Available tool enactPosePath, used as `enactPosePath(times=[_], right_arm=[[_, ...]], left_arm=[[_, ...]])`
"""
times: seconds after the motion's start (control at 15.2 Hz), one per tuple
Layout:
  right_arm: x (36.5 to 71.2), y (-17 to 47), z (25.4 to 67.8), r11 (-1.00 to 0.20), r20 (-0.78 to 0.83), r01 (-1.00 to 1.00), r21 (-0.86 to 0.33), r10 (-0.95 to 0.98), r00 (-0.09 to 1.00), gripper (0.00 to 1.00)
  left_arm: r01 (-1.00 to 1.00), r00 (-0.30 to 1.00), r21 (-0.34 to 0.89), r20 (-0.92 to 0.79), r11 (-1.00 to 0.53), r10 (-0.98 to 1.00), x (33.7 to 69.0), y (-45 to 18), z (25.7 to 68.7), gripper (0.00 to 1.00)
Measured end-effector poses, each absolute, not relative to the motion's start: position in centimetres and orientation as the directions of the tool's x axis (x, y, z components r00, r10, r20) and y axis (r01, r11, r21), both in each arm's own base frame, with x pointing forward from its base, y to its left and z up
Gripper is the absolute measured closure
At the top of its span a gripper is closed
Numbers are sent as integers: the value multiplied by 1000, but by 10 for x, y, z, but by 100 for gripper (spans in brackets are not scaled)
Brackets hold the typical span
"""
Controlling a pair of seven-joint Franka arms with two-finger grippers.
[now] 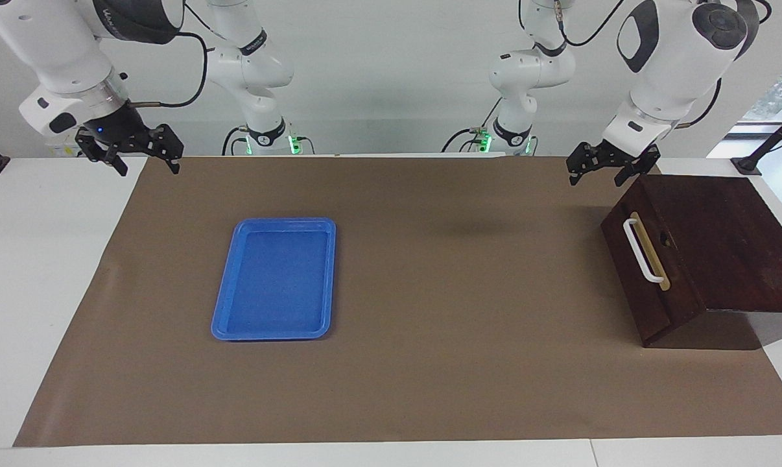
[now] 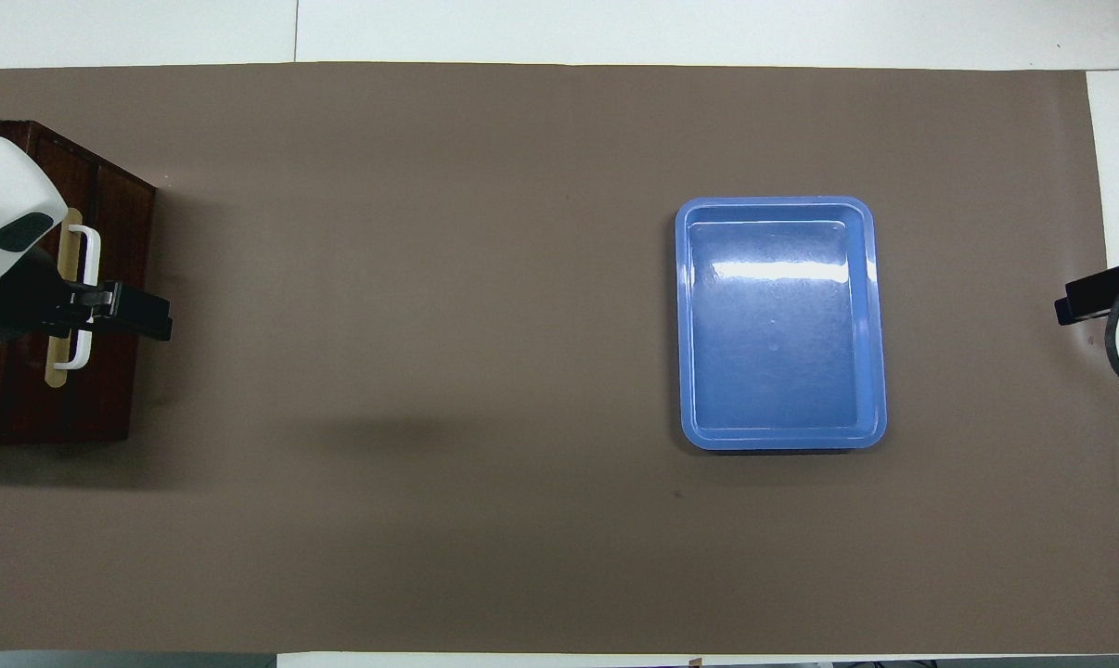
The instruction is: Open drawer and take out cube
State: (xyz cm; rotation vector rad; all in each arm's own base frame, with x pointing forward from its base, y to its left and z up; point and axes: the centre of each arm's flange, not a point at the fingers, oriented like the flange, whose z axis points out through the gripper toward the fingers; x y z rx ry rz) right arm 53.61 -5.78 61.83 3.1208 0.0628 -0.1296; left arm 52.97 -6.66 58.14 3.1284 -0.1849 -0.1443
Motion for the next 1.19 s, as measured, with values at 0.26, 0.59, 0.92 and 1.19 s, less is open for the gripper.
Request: enactPosePath(times=[0.26,0.59,0.92,1.19], right_arm=[[536,-58,618,-999,-83,41,16,39,996,0],[536,-58,618,-999,-83,41,16,39,996,0],[536,-58,618,-999,-83,41,16,39,996,0],[536,-58,618,-999,-83,41,16,39,996,0]], left_arm=[[-120,989,10,-90,-993,-120,530,-68,582,0],[-126,990,-35,-65,-991,-124,534,-64,577,0],[-198,980,-220,-29,-955,-197,551,-58,515,0],[-186,982,-327,-40,-927,-183,572,-44,469,0]])
